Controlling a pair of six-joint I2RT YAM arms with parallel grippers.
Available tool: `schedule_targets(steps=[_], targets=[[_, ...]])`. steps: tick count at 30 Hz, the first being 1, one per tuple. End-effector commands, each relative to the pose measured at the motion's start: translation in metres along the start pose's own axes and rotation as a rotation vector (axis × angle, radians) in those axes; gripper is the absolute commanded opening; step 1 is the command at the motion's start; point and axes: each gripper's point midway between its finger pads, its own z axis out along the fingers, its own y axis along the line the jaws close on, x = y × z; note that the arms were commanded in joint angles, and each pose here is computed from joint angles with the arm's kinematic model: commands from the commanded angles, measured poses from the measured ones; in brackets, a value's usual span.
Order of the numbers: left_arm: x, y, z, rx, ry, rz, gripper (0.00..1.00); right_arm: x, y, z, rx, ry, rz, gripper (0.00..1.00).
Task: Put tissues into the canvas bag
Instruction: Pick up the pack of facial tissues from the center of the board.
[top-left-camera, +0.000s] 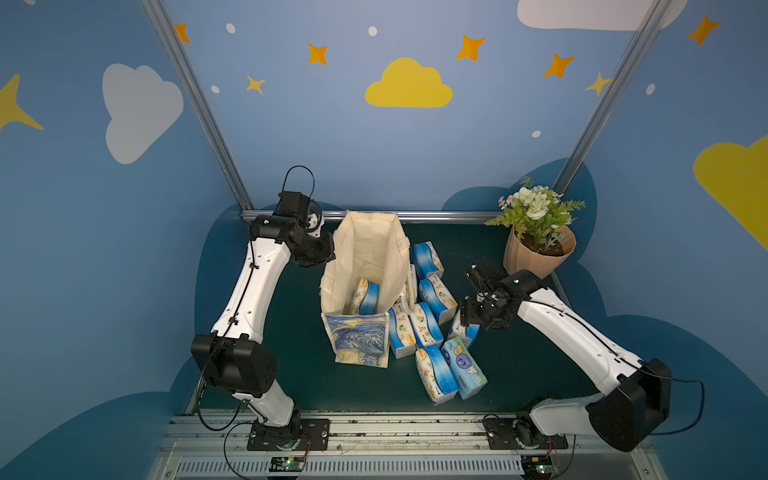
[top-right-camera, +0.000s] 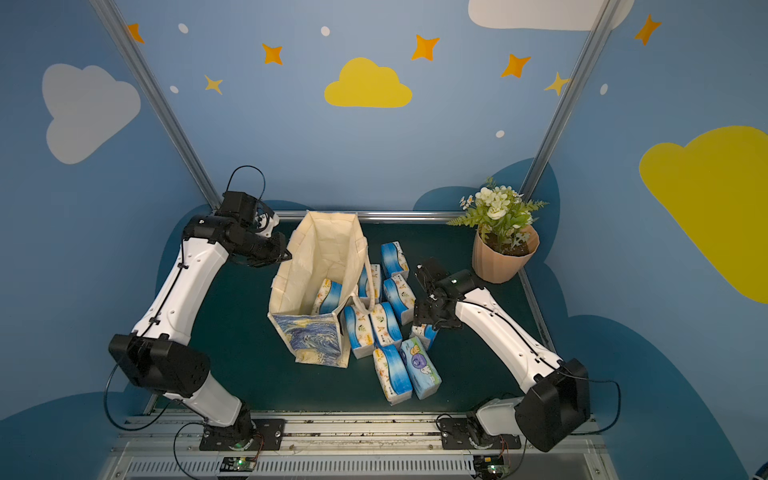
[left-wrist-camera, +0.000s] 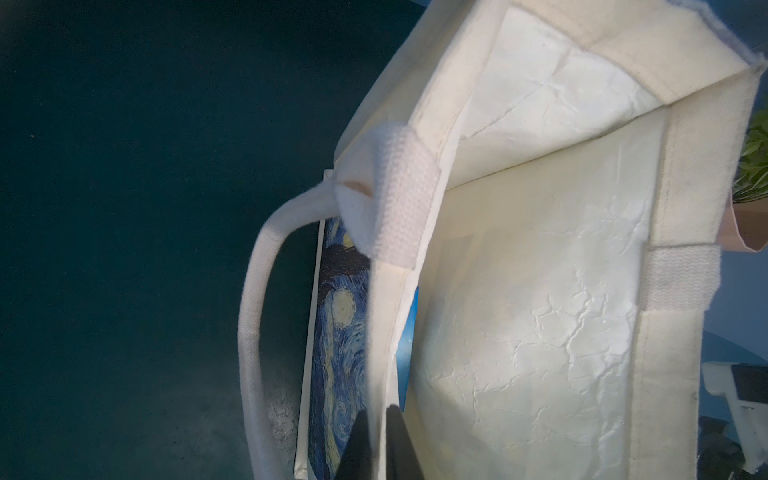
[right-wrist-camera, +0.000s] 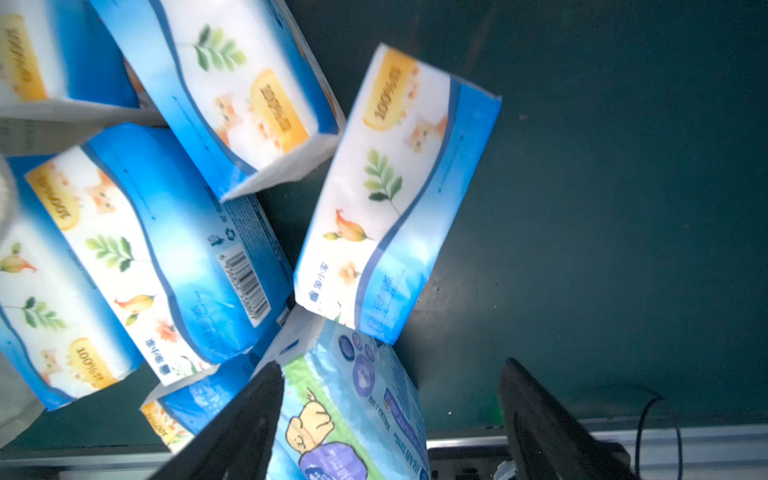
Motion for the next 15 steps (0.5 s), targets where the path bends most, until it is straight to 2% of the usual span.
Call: schedule_targets(steps=[1, 5, 15], targets=[[0.000, -0.003, -0.005, 0.010, -0.015, 0.024, 0.11, 0.011, 0.009, 0.006, -0.066, 0.033, 0.056, 0.83], [-0.001, -0.005, -0.005, 0.020, -0.015, 0.025, 0.11, 0.009, 0.017, 0.016, -0.092, 0.046, 0.066, 0.84], [-0.002, -0.005, -0.003, 0.020, -0.004, 0.039, 0.10, 0.003, 0.008, 0.053, -0.002, 0.099, 0.110, 0.87]])
